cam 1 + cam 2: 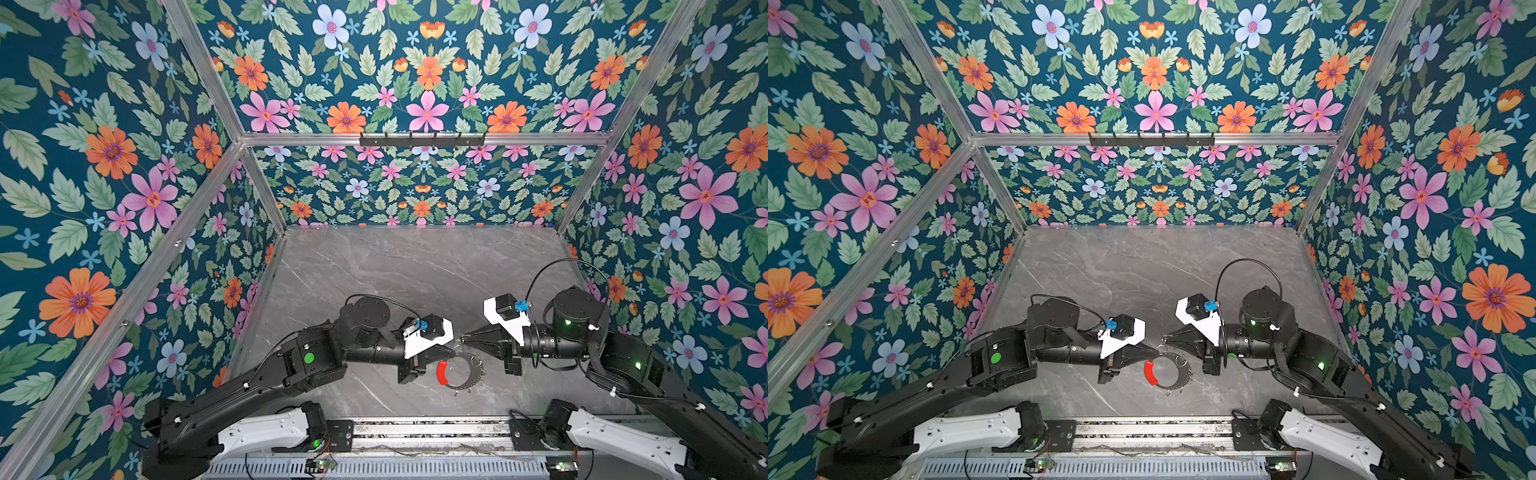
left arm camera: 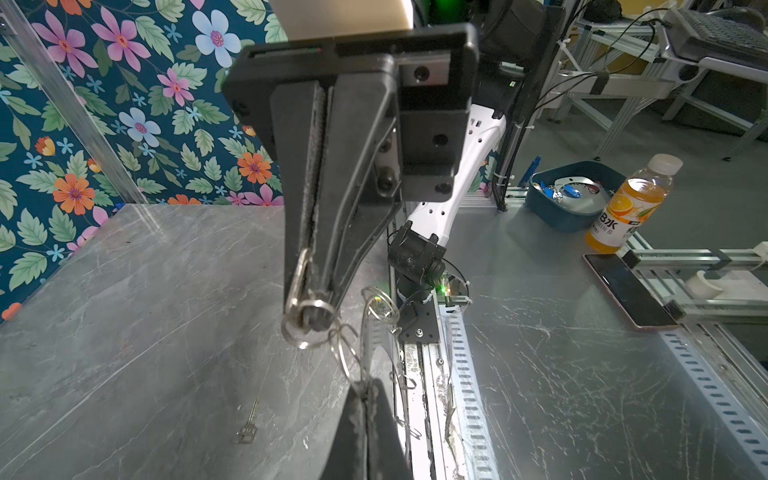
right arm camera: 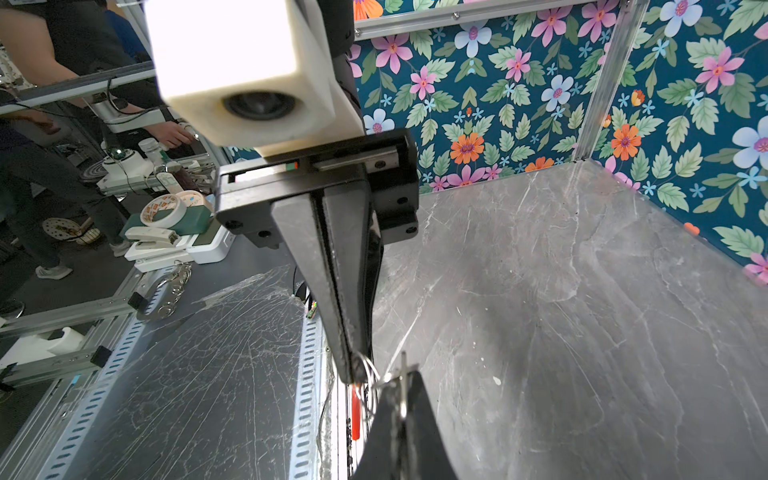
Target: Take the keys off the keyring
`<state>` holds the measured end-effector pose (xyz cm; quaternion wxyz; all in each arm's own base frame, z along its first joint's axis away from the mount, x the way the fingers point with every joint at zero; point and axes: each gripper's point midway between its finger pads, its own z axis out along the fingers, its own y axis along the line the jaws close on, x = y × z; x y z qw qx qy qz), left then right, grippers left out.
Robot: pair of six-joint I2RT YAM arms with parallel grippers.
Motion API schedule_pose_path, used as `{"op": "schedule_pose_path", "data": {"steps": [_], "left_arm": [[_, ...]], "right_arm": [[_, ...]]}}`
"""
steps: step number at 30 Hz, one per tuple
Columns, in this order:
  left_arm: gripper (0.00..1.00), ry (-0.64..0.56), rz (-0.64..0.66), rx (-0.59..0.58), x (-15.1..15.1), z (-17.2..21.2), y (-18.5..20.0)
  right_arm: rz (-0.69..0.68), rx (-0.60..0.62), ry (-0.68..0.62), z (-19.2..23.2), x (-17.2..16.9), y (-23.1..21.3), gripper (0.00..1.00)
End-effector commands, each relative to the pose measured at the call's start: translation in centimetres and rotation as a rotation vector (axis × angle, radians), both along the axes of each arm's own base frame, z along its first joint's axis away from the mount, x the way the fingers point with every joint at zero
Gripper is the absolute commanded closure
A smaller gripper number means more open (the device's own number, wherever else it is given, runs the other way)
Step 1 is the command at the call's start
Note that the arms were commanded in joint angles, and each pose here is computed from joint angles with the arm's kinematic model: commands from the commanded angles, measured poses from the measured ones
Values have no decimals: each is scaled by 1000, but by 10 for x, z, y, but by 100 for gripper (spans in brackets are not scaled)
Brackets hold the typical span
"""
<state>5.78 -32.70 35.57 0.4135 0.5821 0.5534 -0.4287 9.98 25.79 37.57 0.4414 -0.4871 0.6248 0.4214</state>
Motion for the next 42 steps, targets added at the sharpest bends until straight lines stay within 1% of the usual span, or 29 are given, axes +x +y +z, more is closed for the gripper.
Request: {"op": "schedule_pose_path", "data": {"steps": [1, 6, 9, 13, 16, 24, 33, 35, 42], "left_arm": [[100, 2, 18, 21, 3, -4, 0], [100, -3, 41, 34, 8, -6, -1], [100, -1, 48, 61, 10, -10, -1], [100, 4, 49, 83, 11, -15, -4], [100, -5, 57, 73, 13, -13, -4], [100, -45, 101, -33, 20, 5, -3], [100, -39, 154, -3, 30, 0, -6], [93, -35, 162, -5, 31, 1, -4], [79, -27, 199, -5, 34, 2, 2]], "right_arm": [[-9, 5, -56, 8, 1, 3, 100], [-49, -102, -127, -4, 4, 12, 100], [-72, -130, -145, -6, 9, 15, 100], [-74, -117, -160, -2, 9, 17, 100], [-61, -96, -155, 1, 7, 19, 100], [7, -48, -128, 6, -4, 28, 100], [13, -34, -100, 6, -5, 31, 100], [11, -31, -97, 7, -5, 31, 100], [-8, -35, -93, 6, -2, 31, 100]]}}
